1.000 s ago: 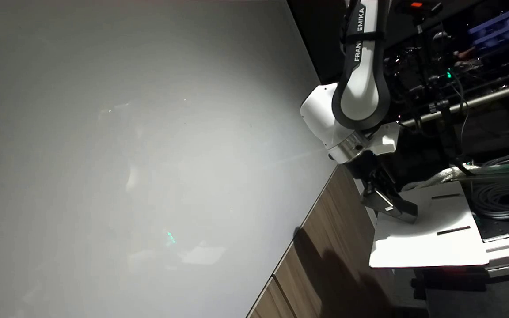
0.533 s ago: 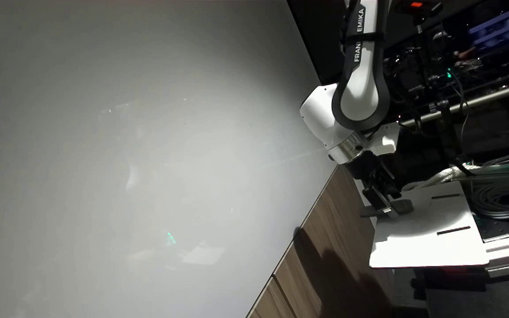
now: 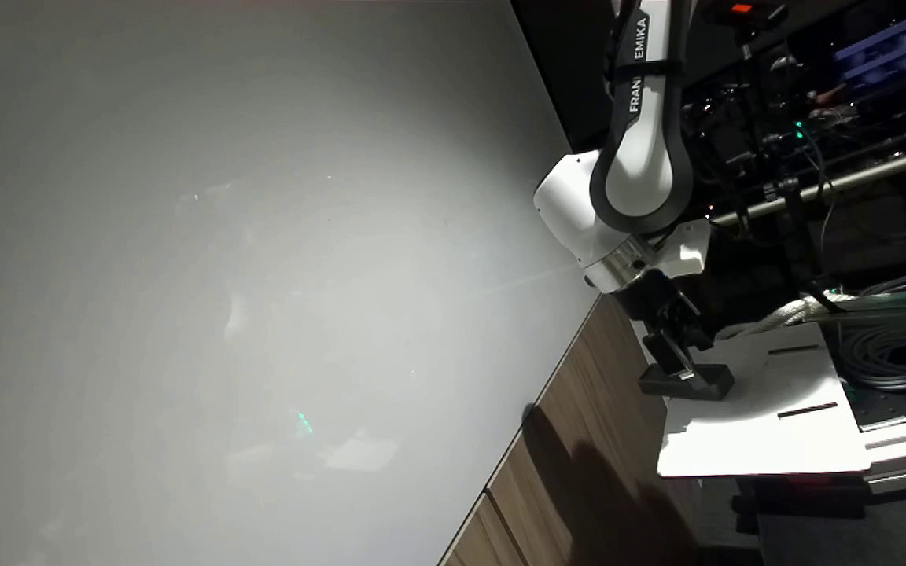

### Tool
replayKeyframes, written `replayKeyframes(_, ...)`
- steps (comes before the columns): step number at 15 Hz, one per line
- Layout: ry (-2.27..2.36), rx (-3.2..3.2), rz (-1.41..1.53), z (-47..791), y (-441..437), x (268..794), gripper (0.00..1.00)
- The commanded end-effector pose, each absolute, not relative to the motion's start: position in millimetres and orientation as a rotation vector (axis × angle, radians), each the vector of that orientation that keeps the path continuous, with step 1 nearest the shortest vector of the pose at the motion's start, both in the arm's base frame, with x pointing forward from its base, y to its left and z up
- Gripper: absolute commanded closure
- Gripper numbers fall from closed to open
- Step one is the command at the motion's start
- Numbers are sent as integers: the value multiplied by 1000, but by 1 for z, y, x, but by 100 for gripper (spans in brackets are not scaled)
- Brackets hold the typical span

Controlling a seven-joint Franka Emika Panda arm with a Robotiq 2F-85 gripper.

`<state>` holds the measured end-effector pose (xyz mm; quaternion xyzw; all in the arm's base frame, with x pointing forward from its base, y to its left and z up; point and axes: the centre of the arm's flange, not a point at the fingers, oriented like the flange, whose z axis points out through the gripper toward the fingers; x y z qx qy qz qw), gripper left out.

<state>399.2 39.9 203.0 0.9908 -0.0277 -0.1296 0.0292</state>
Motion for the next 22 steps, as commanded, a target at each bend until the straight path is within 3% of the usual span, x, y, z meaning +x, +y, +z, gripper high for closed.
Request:
replayKeyframes(1,-90,3079,-405,202,39,403,0)
replayKeyframes(22,6,3023,-217,191,32,400,0)
